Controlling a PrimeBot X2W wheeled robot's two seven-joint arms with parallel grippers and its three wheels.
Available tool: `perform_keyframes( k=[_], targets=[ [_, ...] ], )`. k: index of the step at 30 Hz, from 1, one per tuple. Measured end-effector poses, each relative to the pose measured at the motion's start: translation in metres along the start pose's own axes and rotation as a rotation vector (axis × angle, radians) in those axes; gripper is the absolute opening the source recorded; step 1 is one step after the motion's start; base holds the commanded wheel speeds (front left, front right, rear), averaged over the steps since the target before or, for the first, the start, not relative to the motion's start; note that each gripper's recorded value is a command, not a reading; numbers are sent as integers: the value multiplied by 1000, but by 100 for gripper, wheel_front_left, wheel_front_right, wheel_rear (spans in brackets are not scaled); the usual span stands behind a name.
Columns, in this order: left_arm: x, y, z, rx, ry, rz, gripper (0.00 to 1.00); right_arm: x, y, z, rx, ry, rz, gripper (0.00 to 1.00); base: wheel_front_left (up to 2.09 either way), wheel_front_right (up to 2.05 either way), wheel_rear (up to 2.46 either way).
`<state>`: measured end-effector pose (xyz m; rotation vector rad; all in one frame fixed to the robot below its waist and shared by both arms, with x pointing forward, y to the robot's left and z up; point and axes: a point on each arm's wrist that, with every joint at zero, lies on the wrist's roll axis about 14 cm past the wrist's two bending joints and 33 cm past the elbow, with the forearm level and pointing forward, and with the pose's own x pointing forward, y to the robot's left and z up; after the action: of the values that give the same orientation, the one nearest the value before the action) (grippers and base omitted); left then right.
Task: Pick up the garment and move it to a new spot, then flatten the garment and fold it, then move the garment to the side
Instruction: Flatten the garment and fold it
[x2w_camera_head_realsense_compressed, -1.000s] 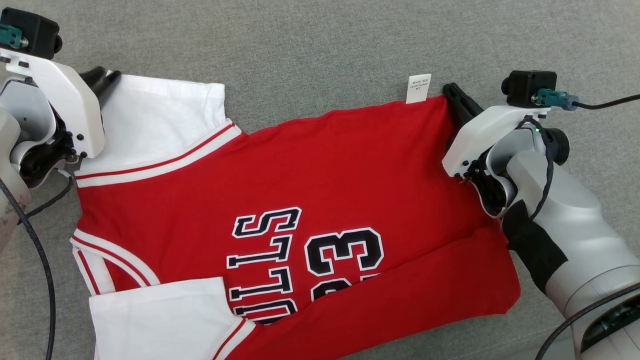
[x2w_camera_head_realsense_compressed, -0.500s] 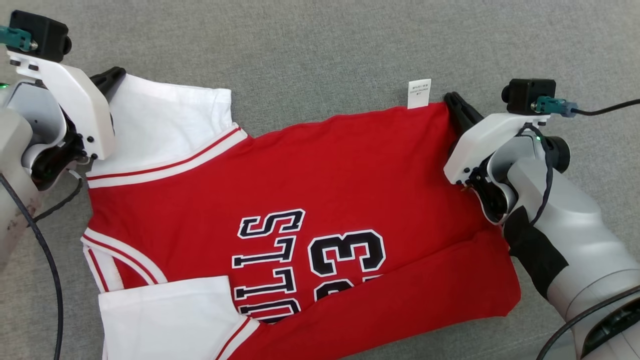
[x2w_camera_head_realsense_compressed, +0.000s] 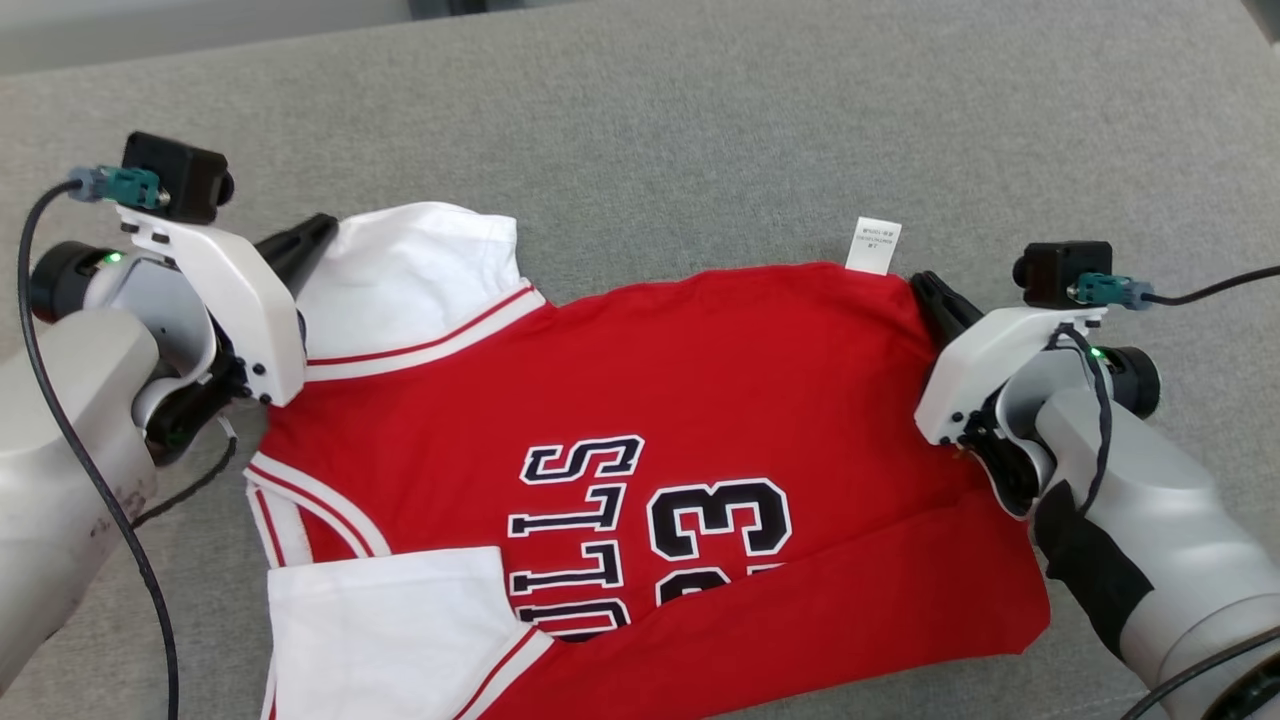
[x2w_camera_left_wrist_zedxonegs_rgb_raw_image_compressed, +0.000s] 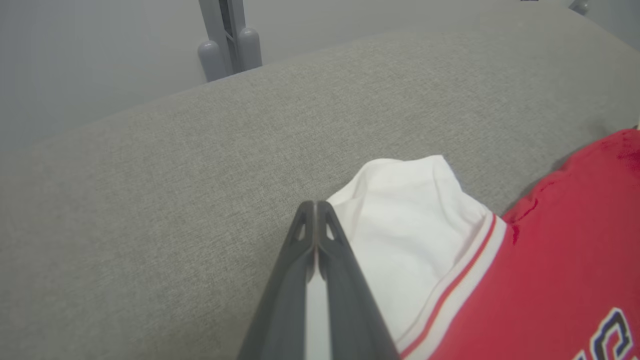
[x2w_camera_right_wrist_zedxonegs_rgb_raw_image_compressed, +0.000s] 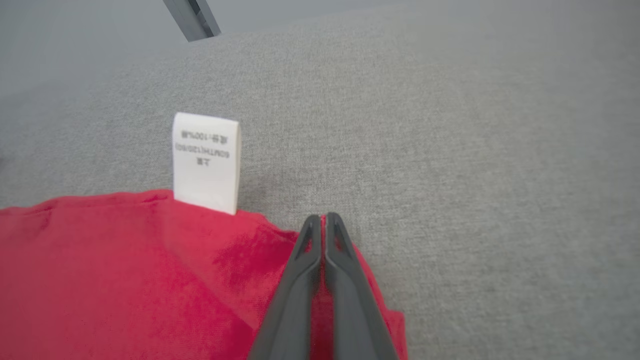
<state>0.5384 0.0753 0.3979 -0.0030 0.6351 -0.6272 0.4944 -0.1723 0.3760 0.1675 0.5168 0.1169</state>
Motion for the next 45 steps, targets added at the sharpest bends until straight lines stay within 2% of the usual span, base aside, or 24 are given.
perform_keyframes(
  k=[9, 19, 30, 45],
  targets=[
    [-27, -10, 7, 0, -68, -5, 0, -11, -1, 14, -15, -33, 2, 0, 0, 0, 0],
    [-55, -21, 12, 19, -131, -12, 0, -25, -21, 29, -20, -79, -46, 0, 0, 0, 0],
    [-88, -31, 5, 36, -166, -9, 0, -40, -13, 27, -51, -83, -29, 0, 0, 0, 0],
    [-129, -50, -21, 129, -146, -21, 0, -69, -14, 6, -58, -65, -22, 0, 0, 0, 0]
  ],
)
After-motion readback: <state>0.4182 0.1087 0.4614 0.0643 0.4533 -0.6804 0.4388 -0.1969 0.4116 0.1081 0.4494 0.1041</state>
